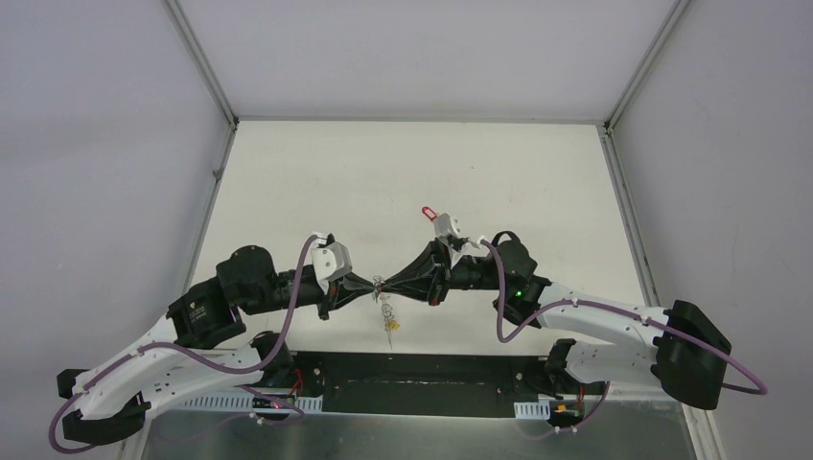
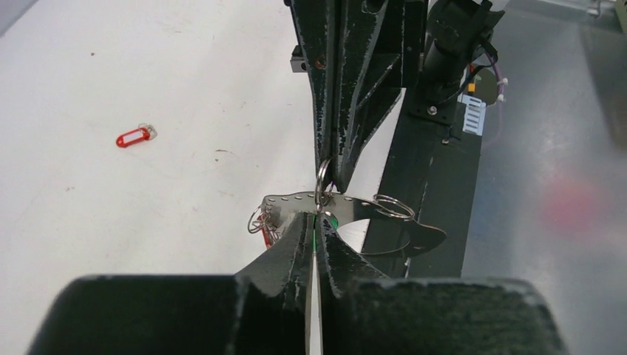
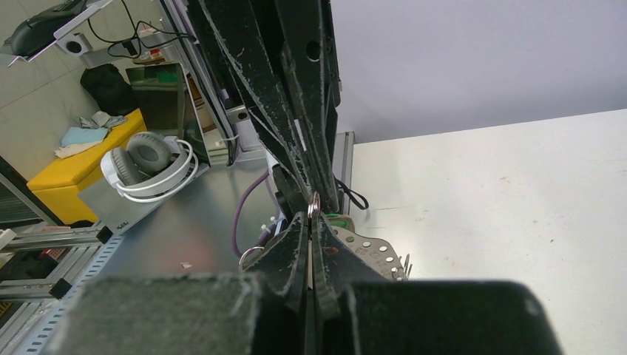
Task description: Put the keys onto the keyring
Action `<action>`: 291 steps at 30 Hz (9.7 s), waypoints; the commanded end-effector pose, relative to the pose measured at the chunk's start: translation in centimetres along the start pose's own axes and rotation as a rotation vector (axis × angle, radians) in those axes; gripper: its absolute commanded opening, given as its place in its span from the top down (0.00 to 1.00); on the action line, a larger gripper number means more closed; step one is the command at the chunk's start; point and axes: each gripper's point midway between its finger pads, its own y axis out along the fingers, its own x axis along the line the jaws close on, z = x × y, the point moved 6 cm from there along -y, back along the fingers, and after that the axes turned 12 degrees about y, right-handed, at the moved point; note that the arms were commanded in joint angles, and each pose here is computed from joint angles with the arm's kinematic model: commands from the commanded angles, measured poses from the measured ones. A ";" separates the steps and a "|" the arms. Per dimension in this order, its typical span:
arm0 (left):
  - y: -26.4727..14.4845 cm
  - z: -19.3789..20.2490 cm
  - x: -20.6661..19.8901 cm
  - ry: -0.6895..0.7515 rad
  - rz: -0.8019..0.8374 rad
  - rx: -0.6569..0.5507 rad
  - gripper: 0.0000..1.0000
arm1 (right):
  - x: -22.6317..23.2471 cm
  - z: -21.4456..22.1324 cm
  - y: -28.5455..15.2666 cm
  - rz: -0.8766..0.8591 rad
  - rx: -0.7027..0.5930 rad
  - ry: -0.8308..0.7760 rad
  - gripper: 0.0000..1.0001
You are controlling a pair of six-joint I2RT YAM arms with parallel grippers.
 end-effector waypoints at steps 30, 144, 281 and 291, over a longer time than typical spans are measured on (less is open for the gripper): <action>1.0 -1.1 -0.7 0.076 0.137 0.044 0.69 | 1.4 -1.8 -0.2 -0.035 -0.070 -0.069 1.00; 1.2 -4.8 1.5 0.051 0.283 0.729 1.00 | 0.0 -1.7 4.0 -0.088 -0.005 -0.026 0.88; 4.8 2.5 1.7 -0.515 -0.302 0.253 0.01 | -8.8 5.6 -5.9 0.685 0.251 -0.077 1.00; 4.4 4.3 1.0 -0.643 -0.338 0.267 0.01 | -14.7 5.8 -4.2 0.701 0.256 0.013 0.80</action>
